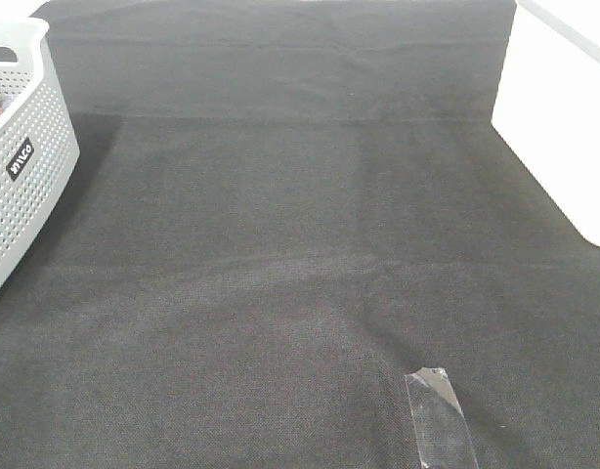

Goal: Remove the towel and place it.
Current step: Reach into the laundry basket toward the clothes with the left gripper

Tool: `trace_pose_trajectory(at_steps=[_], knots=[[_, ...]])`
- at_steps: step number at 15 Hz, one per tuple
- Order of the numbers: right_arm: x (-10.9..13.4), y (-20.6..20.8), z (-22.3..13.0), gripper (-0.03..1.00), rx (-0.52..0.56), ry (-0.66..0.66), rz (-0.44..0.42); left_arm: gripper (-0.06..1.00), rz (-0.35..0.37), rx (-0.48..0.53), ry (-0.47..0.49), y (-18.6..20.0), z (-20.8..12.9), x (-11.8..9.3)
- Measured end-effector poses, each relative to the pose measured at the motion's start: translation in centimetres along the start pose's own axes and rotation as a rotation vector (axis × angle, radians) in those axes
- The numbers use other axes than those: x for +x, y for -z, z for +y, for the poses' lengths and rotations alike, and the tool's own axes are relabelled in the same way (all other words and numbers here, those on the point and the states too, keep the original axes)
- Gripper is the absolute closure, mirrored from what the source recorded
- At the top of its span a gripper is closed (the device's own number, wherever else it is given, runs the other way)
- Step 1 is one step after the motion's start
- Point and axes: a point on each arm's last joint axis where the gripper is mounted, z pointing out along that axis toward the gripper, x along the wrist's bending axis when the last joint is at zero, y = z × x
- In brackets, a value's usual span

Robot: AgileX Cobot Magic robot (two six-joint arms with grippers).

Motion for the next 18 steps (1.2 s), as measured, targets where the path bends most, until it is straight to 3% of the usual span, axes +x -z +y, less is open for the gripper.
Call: trace_pose_trajectory(at_steps=[18], knots=[[0.00, 0.00, 0.00, 0.12, 0.000, 0.000, 0.000, -0.03, 0.018, 0.001, 0.043, 0.00, -0.01, 0.17]])
